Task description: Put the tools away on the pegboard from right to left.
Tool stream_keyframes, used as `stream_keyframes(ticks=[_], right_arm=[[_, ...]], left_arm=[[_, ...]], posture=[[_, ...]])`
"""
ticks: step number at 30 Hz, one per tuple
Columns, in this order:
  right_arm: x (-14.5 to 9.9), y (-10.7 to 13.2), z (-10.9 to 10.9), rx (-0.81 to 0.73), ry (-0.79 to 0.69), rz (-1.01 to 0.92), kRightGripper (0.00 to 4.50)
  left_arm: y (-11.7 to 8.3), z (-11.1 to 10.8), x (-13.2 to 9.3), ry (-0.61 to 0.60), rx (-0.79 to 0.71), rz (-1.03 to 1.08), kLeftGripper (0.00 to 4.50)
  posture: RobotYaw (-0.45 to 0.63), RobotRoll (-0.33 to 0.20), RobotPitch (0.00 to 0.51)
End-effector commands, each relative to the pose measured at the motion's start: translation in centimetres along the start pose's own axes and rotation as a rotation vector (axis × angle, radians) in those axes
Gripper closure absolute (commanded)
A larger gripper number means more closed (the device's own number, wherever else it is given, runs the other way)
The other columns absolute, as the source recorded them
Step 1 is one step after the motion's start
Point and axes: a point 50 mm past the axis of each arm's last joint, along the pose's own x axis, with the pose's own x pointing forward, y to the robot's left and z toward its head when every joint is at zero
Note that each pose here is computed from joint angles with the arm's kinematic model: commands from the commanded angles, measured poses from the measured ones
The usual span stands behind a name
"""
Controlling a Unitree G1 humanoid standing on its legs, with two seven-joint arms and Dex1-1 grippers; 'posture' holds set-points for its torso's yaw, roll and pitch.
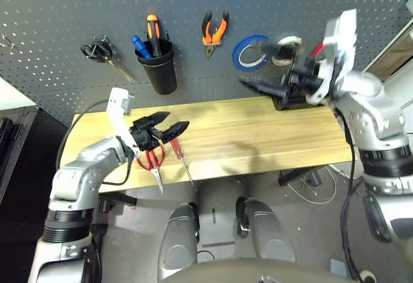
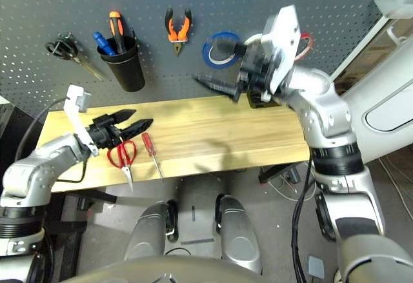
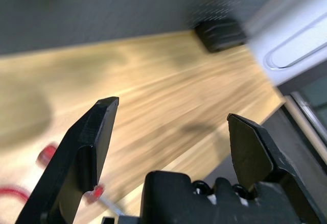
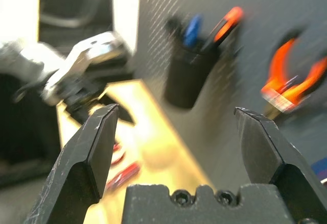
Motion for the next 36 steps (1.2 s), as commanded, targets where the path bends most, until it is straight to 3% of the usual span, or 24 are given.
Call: stream_keyframes(ticks=[1, 5, 16, 36], right_arm=[[0.0, 0.9, -1.7, -0.037, 0.083, 0.062, 0.02], [0.3, 2.2, -3.3, -0.04, 0.119, 0.113, 0.02], [-0.8, 3.7, -6.6, -0.08, 0.23, 0.149, 0.02], [-1.7, 4.9, -6.9, -0.073, 0.249, 0.171, 0.02]], left_arm=[[0.4, -1.6, 1.2, 0.065, 0.015, 0.098, 0.0], [1.4, -3.7, 2.5, 0.167, -0.017, 0.255, 0.0], [1.2, -6.6, 5.0, 0.343, -0.097, 0.367, 0.0], [1.3, -9.1, 8.2, 0.474, -0.262, 0.524, 0.0]], posture=[[-0.08, 0.0, 0.085], [-0.09, 0.0, 0.092], [-0.1, 0.0, 0.112], [-0.14, 0.0, 0.13]])
